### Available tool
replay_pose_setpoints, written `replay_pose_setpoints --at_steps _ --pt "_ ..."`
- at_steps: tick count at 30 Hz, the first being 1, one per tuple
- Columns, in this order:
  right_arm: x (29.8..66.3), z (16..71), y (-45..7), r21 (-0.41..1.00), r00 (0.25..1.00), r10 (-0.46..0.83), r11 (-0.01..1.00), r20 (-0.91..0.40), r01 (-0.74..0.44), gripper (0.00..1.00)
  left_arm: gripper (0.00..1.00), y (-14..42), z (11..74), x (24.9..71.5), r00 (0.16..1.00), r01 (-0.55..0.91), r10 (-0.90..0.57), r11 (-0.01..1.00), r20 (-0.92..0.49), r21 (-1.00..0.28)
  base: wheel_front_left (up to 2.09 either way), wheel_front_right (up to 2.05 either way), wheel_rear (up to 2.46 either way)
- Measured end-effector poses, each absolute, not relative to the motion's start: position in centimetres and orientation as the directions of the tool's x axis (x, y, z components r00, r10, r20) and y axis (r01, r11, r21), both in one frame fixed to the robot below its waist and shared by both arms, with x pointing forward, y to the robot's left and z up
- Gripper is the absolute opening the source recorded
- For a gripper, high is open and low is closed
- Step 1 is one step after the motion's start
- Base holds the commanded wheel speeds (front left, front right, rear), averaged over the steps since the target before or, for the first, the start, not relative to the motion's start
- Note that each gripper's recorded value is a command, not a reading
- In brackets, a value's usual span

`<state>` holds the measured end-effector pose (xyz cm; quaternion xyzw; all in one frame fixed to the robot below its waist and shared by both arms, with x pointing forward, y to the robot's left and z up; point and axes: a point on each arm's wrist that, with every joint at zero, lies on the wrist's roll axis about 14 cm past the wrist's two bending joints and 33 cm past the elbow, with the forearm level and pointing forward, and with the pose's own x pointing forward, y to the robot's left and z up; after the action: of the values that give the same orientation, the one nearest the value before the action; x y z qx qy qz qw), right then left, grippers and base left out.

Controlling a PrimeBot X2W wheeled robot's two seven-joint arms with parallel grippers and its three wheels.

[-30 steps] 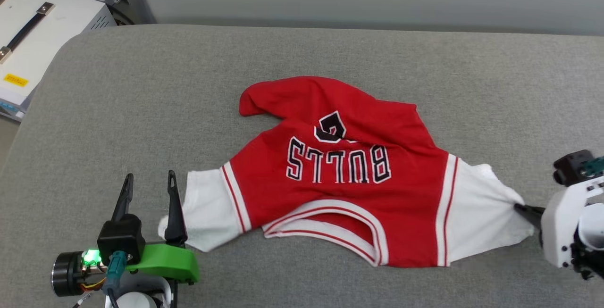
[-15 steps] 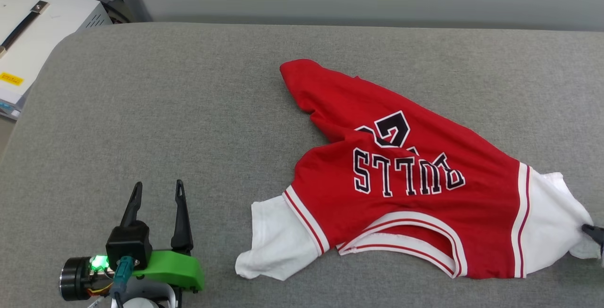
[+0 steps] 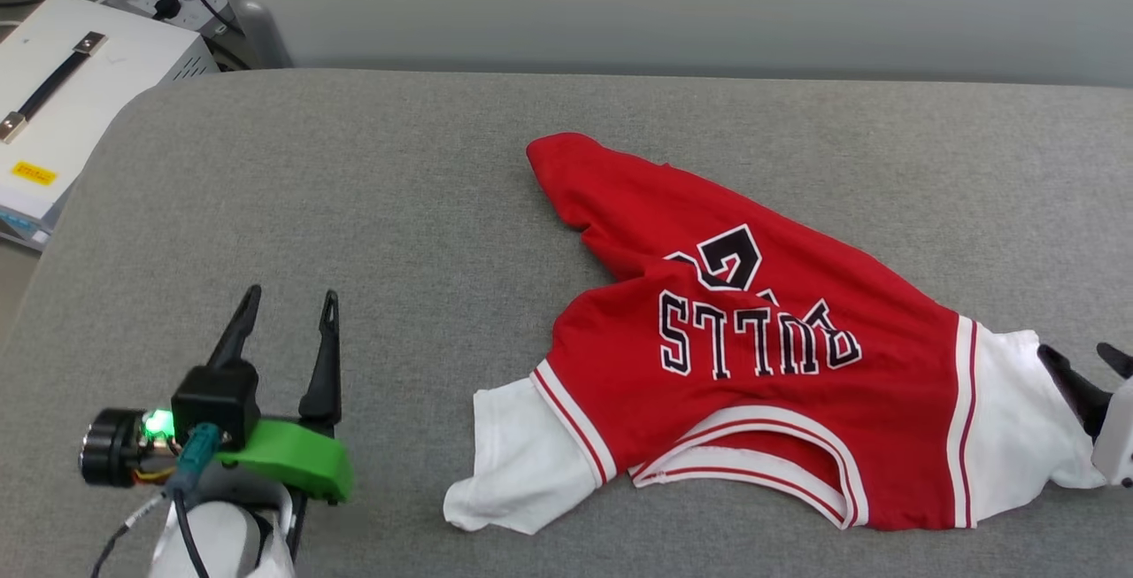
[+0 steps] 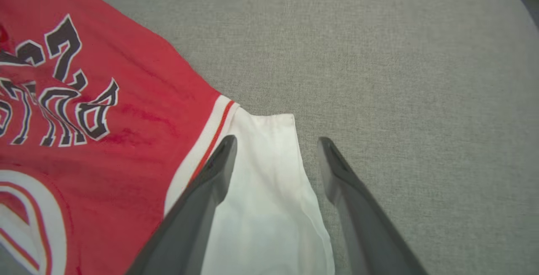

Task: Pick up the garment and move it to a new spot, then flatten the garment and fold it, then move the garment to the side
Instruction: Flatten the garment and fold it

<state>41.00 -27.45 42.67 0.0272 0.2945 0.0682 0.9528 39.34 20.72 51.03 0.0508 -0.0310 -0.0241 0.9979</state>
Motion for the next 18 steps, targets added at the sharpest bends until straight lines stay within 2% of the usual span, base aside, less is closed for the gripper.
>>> replay_pose_setpoints --at_steps 5,10,14,18 --pt "41.6 47.1 -26.9 0.060 0.921 0.164 0.986 -0.353 -0.153 1.00 1.00 19.0 54.0 42.0 0.981 0.178 -0.187 0.973 0.051 0.146 0.00 0.00 0.00" --pt "41.4 49.9 -25.8 0.045 0.969 0.164 0.986 -0.185 -0.159 1.00 1.00 16.7 55.6 44.1 0.953 0.302 -0.303 0.941 -0.019 0.155 0.00 0.00 0.00" --pt "40.6 49.6 -24.6 0.051 0.971 0.173 0.985 -0.164 -0.167 1.00 1.00 15.0 54.1 44.9 0.909 0.395 -0.367 0.909 -0.198 0.129 0.00 0.00 0.00" --pt "39.9 48.5 -23.6 0.053 0.965 0.178 0.984 -0.193 -0.171 1.00 1.00 13.0 52.2 44.7 0.815 0.496 -0.427 0.863 -0.391 0.092 0.00 0.00 0.00"
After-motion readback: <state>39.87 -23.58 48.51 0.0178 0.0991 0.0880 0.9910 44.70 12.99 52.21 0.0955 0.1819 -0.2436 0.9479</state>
